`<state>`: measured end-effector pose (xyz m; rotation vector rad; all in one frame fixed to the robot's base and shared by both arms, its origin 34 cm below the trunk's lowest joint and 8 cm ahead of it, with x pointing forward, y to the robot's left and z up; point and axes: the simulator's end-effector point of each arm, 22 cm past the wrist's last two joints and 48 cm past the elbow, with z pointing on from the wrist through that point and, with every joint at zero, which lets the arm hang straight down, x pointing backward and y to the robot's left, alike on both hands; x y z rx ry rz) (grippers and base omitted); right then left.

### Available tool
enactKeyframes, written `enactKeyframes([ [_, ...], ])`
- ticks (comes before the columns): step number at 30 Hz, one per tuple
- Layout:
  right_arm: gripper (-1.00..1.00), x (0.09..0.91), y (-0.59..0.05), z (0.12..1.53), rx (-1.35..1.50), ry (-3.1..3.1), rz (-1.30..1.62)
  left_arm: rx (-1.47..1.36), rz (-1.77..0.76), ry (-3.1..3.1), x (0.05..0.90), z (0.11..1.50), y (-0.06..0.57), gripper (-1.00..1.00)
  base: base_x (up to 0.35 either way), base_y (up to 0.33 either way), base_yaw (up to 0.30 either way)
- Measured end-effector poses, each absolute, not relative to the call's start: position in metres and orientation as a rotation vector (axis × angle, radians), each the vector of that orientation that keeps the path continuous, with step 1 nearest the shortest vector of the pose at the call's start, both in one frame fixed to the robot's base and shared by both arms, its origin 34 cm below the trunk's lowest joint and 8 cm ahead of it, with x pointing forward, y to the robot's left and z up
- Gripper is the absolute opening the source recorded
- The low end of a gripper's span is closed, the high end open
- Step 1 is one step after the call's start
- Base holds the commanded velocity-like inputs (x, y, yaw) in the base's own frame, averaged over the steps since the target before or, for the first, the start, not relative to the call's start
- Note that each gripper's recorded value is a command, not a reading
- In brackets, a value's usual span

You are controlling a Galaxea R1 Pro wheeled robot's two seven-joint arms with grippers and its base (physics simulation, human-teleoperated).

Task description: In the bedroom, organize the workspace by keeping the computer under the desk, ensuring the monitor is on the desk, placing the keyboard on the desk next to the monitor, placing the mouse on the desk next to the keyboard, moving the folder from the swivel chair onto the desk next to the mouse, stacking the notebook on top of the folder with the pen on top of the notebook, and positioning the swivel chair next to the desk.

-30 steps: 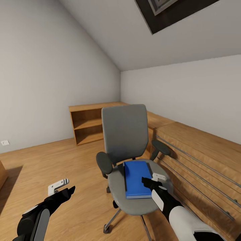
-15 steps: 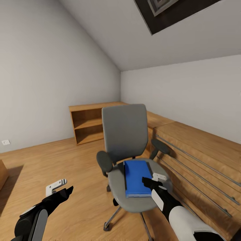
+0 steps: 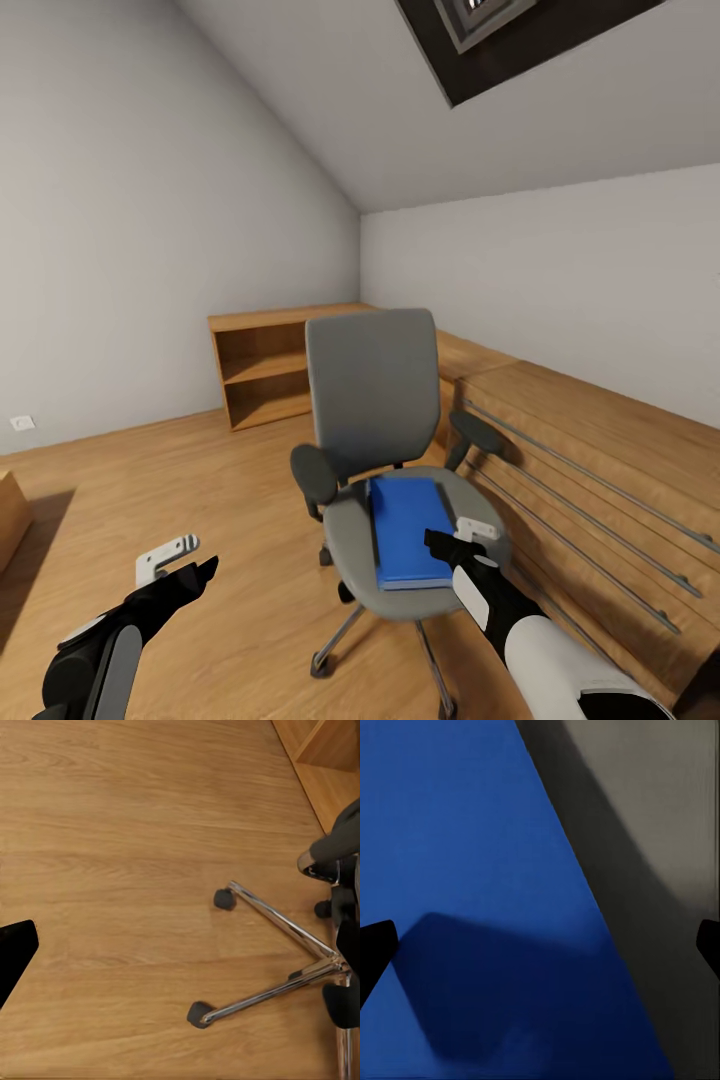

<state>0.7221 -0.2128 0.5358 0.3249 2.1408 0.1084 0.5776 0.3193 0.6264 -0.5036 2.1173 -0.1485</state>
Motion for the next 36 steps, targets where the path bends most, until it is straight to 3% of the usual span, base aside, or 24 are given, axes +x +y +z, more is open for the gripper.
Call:
enactKeyframes([
  [25,1.0,0.7216,-0.2127,0.535,0.324,2.143,0.107,-0.504,-0.15,2.119,0.5775,0.626,0.3189,1.0,-0.131,0.0,0.0],
  [36,1.0,0.7195,-0.2123,0.532,0.327,2.15,0.109,-0.504,-0.15,2.118,0.5775,0.6262,0.3186,1.0,-0.028,0.0,0.0],
])
